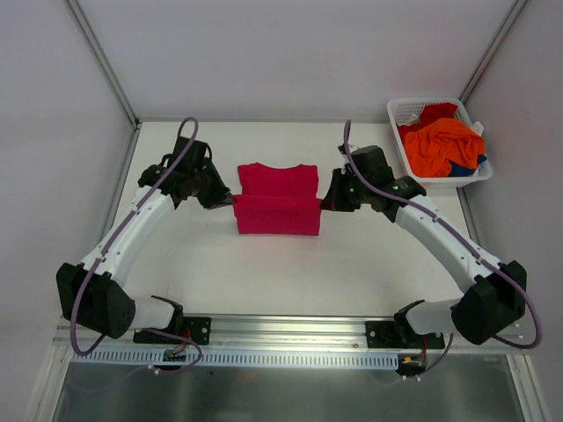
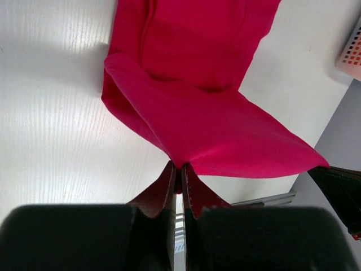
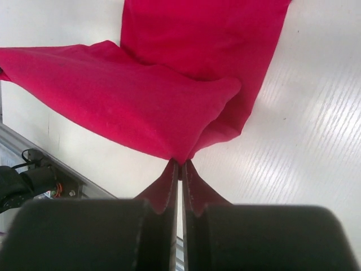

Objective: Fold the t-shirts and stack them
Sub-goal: Grab one side of the 2/3 rectangular tshirt with both arms, then fold the long partially folded tshirt into a neat square

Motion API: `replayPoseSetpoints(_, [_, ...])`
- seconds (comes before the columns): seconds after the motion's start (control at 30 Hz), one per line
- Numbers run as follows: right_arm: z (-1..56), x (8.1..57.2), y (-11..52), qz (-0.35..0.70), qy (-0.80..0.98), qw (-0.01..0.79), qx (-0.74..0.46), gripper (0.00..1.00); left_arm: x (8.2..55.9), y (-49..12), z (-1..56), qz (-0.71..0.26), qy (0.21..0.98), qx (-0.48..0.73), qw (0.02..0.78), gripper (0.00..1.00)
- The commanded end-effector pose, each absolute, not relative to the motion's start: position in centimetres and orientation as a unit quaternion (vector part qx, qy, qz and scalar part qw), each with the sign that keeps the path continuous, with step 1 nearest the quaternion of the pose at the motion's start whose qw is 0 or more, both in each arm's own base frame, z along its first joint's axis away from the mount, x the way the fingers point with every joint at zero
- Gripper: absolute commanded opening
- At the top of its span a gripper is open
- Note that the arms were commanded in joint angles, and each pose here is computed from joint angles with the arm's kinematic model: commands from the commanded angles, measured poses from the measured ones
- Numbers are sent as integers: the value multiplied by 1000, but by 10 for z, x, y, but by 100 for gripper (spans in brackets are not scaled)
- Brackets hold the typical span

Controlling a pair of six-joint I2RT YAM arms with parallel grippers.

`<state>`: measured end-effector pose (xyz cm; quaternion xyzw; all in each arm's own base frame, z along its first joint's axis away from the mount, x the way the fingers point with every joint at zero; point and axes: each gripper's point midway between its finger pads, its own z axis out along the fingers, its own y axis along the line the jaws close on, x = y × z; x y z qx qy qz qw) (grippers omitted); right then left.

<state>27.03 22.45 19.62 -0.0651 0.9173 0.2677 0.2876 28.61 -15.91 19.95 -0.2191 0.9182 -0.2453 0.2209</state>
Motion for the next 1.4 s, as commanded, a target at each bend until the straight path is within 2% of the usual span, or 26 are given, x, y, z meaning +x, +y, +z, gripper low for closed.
replayPoseSetpoints(0.0, [197,285,224,260,921,276,-91,0,304,-155,199,-229,923,-216,220,0])
replayPoseSetpoints(0.23, [171,329,233,262,933,234,-76,0,349,-153,192,-234,921,-238,201,0])
replayPoseSetpoints(0.37, [169,361,236,265,932,236,-71,0,377,-152,186,-238,920,-244,192,0])
replayPoseSetpoints(0.57, [148,399,241,275,937,207,-53,0,416,-162,157,-252,925,-243,151,0])
replayPoseSetpoints(0.9, [138,437,231,275,938,210,-19,1,465,-169,130,-266,924,-240,135,0])
replayPoseSetpoints(1.37, [106,483,232,272,943,193,-19,0,507,-159,97,-272,920,-251,129,0])
